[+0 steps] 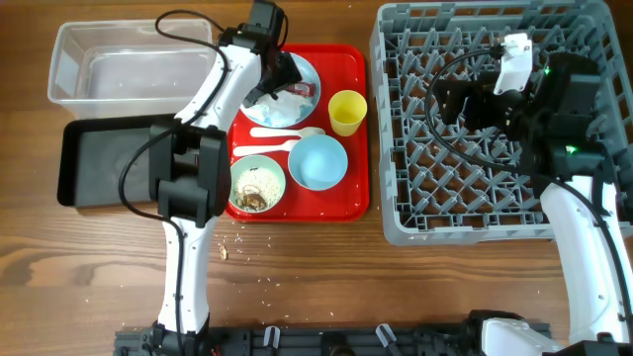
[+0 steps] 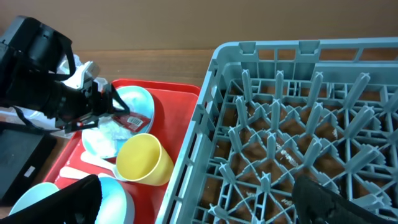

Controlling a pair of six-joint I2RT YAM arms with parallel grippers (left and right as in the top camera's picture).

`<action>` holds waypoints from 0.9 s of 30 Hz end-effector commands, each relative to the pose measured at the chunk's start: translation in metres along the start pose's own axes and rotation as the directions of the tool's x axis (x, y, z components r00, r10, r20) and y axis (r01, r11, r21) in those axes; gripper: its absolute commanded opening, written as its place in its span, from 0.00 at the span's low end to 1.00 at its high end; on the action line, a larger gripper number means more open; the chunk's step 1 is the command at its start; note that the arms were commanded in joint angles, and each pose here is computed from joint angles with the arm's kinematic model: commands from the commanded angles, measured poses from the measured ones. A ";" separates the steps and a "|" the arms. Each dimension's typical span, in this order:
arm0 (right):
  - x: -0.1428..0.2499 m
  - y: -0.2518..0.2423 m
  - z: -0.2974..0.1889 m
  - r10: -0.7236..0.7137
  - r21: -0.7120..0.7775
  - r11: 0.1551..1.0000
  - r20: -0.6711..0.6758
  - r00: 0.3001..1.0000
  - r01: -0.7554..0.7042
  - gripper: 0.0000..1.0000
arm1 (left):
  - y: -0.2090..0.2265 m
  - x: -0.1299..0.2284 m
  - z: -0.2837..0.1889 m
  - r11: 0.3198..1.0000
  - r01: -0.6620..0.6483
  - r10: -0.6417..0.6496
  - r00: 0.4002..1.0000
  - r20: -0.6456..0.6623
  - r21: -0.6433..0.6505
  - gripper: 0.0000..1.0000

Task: Sort waste into correct bins and load items into the dishwasher rack
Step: 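Grasp the tissue and red wrapper from the blue plate with left gripper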

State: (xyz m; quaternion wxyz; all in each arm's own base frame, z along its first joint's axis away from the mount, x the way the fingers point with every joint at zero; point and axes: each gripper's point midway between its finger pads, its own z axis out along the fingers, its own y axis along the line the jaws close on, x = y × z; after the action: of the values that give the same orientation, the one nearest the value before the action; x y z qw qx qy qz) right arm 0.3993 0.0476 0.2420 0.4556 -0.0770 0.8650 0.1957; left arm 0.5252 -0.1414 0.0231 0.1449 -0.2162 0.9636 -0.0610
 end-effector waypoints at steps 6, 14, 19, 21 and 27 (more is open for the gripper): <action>-0.008 0.003 -0.001 0.001 -0.016 1.000 0.013 1.000 0.000 1.00 | 0.010 0.005 0.019 0.999 0.017 -0.018 1.000 -0.019 -0.050 0.04; -0.010 0.003 -0.001 -0.004 -0.016 1.000 0.021 1.000 0.004 1.00 | 0.073 -0.128 -0.167 0.989 0.139 -0.151 0.930 0.334 0.060 0.04; -0.010 0.003 -0.001 -0.003 -0.016 1.000 0.021 1.000 0.003 1.00 | 0.192 -0.163 -0.139 0.924 0.381 -0.356 0.875 0.329 -0.015 0.04; -0.010 0.003 -0.001 -0.004 -0.016 1.000 0.021 1.000 0.004 1.00 | 0.207 -0.166 -0.089 0.916 0.399 -0.368 0.880 0.299 -0.045 0.54; -0.011 0.003 -0.001 -0.005 -0.016 1.000 0.024 1.000 0.005 1.00 | 0.174 -0.174 -0.113 0.971 0.226 -0.238 0.927 0.291 0.075 0.93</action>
State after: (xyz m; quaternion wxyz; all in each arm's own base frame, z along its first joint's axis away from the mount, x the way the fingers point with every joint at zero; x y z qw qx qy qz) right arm 0.3998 0.0475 0.2428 0.4574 -0.0775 0.8641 0.1954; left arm 0.5625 0.1126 0.1020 0.2482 -0.3962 0.8838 -0.0180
